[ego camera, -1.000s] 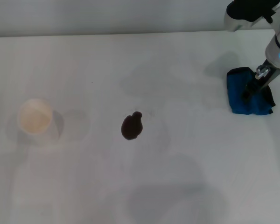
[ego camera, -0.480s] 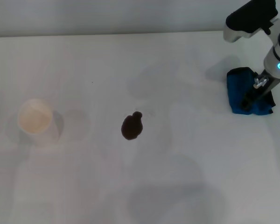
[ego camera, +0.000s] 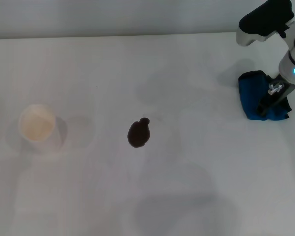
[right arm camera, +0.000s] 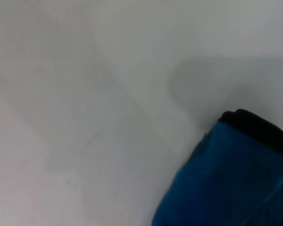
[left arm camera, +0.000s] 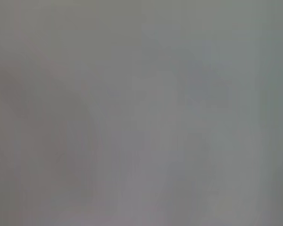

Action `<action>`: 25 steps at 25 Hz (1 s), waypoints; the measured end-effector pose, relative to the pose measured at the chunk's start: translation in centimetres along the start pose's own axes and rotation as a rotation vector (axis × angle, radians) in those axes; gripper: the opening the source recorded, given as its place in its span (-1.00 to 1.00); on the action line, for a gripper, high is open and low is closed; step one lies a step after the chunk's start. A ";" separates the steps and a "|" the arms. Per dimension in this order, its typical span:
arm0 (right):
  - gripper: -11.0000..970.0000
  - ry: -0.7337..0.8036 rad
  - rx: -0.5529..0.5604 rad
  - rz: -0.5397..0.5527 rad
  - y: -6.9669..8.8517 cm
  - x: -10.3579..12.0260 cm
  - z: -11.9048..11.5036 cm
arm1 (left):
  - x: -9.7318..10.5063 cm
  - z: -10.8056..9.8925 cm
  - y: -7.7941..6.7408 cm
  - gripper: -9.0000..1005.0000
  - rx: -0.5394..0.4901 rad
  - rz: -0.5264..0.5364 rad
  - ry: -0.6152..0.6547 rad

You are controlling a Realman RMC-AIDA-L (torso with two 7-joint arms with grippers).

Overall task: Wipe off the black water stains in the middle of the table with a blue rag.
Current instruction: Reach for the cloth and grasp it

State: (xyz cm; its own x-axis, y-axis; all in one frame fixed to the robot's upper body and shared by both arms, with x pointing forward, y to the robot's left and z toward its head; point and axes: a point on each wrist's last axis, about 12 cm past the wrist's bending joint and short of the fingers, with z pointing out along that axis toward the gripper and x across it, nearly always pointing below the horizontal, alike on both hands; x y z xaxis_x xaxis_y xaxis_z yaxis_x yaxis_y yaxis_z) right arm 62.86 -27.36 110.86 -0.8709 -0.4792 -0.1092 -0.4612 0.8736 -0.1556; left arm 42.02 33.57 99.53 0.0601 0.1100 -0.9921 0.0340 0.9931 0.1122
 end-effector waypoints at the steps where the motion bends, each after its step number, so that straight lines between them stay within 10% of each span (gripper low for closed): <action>1: 0.28 0.002 -0.001 0.000 0.0 0.0 0.0 | 0.0 0.0 0.0 0.75 0.000 0.000 0.000; 8: -0.13 0.013 -0.007 -0.007 0.1 0.1 0.1 | 0.0 0.0 0.0 0.75 0.000 0.001 0.000; 25: -0.34 0.028 -0.005 -0.019 0.1 0.0 0.3 | 0.0 0.1 -0.1 0.75 0.002 0.000 0.002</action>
State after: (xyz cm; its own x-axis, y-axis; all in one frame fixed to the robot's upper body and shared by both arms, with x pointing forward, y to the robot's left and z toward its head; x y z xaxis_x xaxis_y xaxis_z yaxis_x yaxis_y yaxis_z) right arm 62.89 -27.32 110.57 -0.8662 -0.4935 -0.0787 -0.4787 0.8646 -0.1524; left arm 42.08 33.52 99.50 0.0577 0.1099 -0.9923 0.0362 0.9930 0.1121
